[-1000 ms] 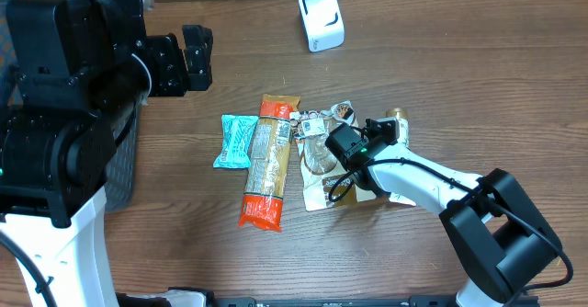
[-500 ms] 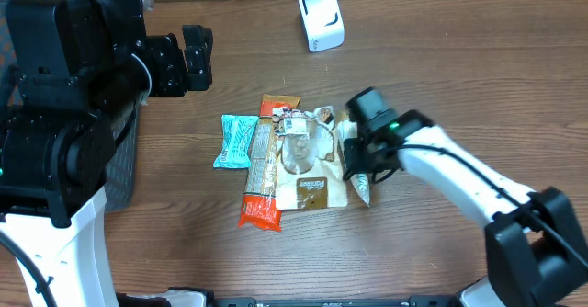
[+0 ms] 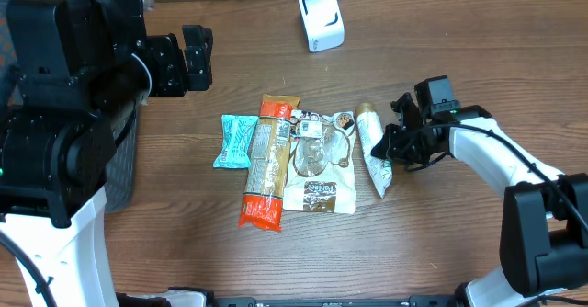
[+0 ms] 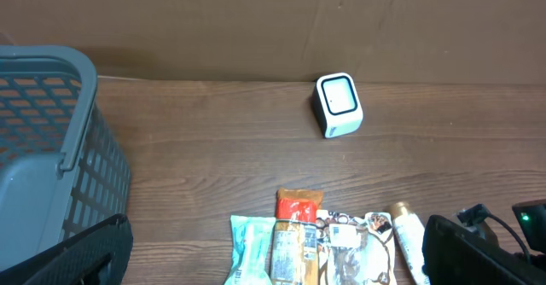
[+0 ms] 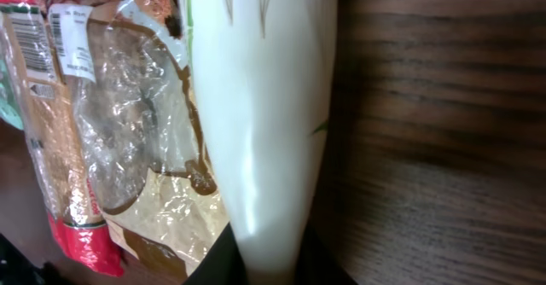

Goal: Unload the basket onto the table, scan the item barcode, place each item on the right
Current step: 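Lift the tube upright with the right gripper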

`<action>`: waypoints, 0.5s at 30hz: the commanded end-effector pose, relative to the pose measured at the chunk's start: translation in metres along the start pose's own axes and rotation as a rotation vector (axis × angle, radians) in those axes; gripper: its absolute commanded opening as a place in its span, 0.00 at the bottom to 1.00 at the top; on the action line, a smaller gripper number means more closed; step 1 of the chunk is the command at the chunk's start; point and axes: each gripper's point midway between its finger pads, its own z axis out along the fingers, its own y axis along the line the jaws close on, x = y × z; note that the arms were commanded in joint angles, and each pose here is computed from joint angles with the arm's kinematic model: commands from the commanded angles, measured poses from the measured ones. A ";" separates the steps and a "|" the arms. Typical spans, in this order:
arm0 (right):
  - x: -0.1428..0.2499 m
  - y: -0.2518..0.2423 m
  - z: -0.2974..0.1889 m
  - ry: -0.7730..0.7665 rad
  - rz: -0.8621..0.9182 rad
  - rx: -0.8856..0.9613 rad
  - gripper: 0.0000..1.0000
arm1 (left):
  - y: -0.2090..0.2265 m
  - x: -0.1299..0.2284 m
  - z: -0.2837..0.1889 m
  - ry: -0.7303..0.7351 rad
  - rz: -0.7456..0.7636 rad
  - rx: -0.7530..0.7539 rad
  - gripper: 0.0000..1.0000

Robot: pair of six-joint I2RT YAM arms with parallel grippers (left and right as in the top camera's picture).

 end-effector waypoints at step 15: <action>-0.005 -0.007 -0.003 0.005 -0.137 -0.103 0.63 | 0.001 0.000 0.005 0.007 0.023 -0.010 1.00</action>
